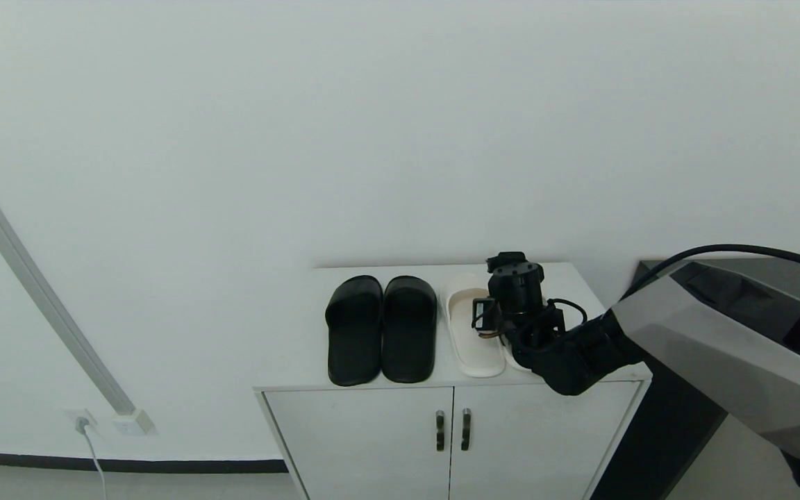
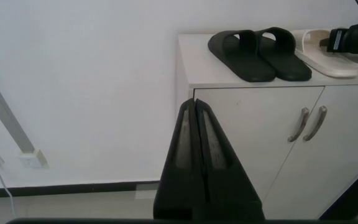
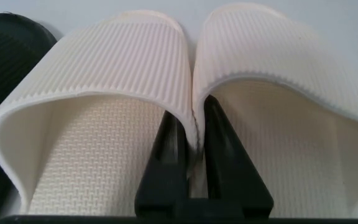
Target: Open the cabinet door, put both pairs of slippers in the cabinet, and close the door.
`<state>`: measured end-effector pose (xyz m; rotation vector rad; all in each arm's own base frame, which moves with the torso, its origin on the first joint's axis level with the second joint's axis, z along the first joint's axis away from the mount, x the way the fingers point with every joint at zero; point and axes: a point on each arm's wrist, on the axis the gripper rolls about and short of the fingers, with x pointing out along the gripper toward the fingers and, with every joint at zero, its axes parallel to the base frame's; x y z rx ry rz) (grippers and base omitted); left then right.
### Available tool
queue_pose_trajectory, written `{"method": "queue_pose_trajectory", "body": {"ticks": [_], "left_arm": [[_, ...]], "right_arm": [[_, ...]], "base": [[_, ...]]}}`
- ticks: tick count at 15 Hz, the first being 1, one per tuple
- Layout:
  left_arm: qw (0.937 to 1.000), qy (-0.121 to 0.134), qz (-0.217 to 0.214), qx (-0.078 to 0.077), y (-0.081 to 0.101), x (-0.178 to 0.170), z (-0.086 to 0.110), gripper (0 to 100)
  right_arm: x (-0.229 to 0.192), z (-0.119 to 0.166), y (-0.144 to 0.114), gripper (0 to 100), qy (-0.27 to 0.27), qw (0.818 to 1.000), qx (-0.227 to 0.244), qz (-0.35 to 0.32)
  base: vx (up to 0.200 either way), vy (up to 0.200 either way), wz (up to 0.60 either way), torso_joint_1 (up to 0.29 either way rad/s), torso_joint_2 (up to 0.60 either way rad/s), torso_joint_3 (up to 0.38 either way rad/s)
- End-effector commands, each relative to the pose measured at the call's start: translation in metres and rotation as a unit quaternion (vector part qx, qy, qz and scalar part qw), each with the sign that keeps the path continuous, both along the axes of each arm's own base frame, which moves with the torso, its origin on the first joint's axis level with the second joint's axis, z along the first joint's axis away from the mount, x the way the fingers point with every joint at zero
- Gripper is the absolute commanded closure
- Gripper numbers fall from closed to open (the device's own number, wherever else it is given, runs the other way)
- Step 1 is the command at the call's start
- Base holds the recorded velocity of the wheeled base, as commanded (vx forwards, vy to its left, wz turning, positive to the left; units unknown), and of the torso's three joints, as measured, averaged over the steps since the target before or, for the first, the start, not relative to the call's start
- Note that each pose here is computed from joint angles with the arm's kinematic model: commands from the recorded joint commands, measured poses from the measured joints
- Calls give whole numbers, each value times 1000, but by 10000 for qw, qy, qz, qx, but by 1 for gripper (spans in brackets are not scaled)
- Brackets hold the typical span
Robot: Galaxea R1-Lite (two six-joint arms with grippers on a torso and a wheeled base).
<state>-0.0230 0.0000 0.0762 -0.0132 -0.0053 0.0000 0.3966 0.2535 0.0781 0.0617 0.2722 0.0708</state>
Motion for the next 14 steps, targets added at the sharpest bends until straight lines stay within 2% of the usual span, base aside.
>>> {"method": "queue_pose_trajectory", "body": {"ticks": [1,4,7,10,14], "left_arm": [[10000,4,8,-3,0,0,0,100],[10000,4,8,5,0,0,0,100],[10000,4,8,5,0,0,0,100],[10000,4,0,12,0,0,0,100],[10000,4,8,5,0,0,0,100]], "right_arm": [[-6,14,-4,100,-77,10000,42,2],[-23,39,-15,100,-178,9998,39,19],[-60,69,-31,100,-229,9994,53,236],[-115,91,-51,100,-109,9935,207,1114],[-172,104,-71,100,-79,9744,217,2235]], "base": [[0,0,0,0,0,0],[0,0,0,0,0,0],[0,0,0,0,0,0],[0,0,0,0,0,0],[0,0,0,0,0,0]]}}
